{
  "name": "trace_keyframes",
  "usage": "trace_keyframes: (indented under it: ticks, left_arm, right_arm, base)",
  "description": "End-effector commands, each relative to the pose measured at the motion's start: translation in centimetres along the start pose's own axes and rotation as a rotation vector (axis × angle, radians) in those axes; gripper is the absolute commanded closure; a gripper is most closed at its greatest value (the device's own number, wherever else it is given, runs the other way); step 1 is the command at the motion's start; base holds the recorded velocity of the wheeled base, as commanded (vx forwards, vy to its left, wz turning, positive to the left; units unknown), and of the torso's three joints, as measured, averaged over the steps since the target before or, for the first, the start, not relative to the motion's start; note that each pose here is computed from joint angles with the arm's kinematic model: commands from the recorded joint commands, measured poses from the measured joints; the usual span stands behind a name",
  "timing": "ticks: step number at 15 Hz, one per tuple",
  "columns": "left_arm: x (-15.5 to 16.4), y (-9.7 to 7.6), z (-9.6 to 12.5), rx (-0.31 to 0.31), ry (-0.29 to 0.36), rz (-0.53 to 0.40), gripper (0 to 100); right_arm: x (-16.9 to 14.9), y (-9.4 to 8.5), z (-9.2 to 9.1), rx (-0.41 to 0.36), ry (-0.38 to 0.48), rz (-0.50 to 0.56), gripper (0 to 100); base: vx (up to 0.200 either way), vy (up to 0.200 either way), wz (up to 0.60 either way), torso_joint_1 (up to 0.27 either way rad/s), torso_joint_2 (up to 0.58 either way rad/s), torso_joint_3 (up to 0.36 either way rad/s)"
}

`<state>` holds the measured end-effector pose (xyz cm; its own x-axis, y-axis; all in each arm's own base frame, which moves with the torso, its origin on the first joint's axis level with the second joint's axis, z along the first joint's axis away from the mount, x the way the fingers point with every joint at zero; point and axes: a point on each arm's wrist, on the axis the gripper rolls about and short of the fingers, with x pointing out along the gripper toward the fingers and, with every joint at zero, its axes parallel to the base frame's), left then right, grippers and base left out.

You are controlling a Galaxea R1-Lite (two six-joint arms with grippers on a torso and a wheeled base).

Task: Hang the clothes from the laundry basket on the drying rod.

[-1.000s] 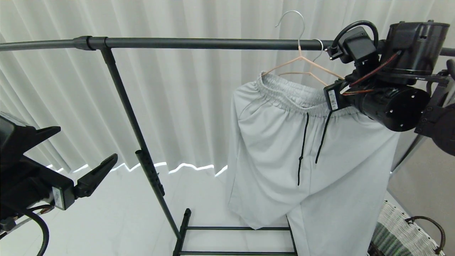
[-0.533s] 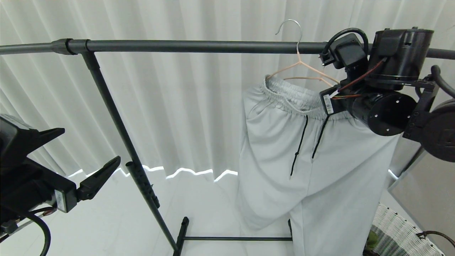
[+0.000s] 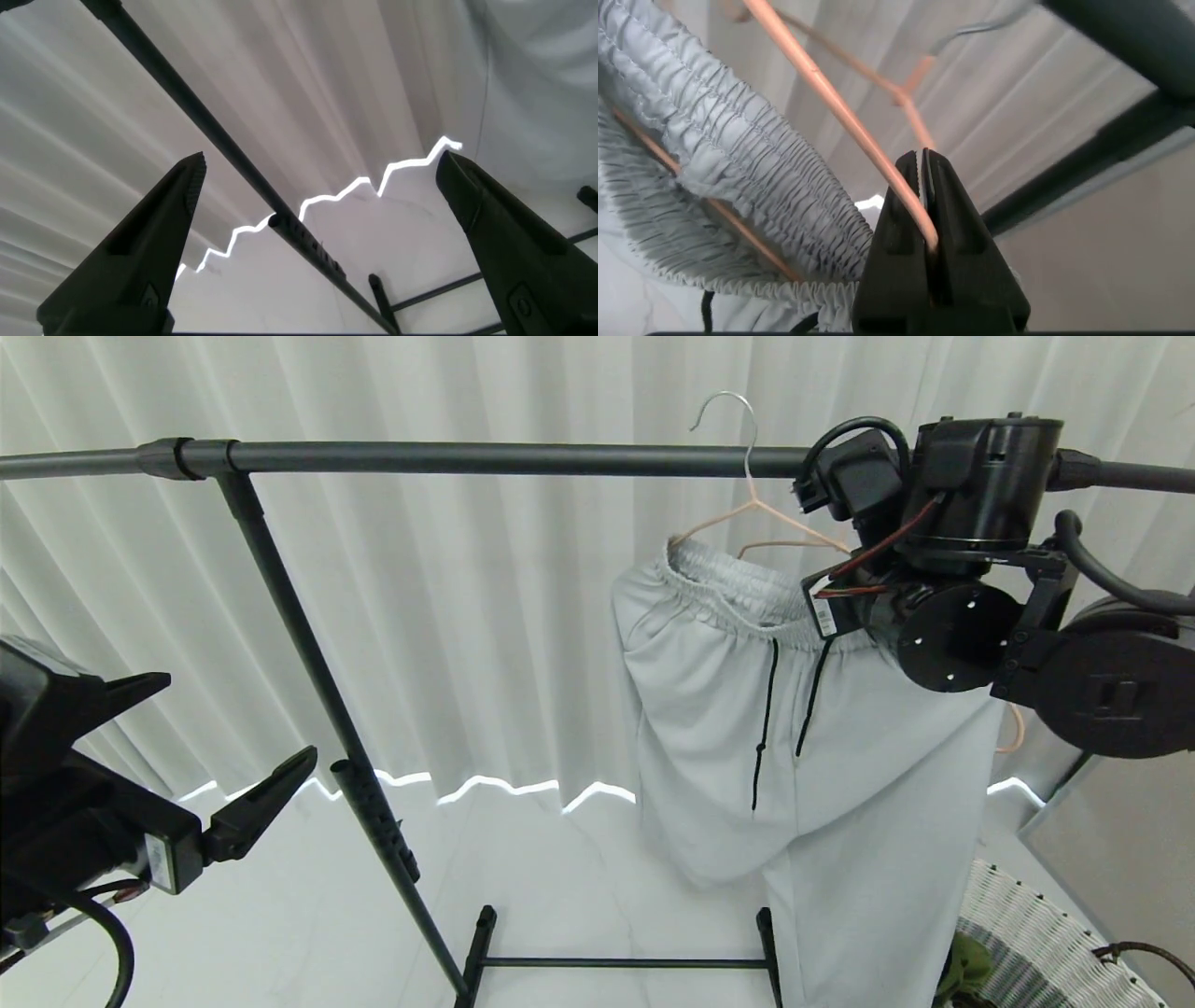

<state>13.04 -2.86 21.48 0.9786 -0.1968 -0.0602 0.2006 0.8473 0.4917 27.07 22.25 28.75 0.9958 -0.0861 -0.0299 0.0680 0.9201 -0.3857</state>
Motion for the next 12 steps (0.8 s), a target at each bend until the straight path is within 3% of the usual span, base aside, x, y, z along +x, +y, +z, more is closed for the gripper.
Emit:
trace_keyframes:
  ticks: [1,8,12]
  left_arm:
    - [0.0,0.0,0.0,0.0,-0.001,-0.001,0]
    - [-0.1,0.0,0.0,0.0,-0.003,0.001,0]
    - [0.0,0.0,0.0,0.0,-0.002,-0.002,0]
  right_arm:
    - [-0.1,1.4,-0.4,-0.025,0.012,0.026,100]
    - [-0.4,2.9,-0.8,-0.053,0.022,0.061,100]
    - [-2.2,5.0,-0.3,-0.061,-0.006,0.132,100]
  base:
    - [0.0,0.0,0.0,0.0,0.0,0.0]
    - [0.0,0.0,0.0,0.0,0.0,0.0]
    - [0.0,0.0,0.0,0.0,0.0,0.0]
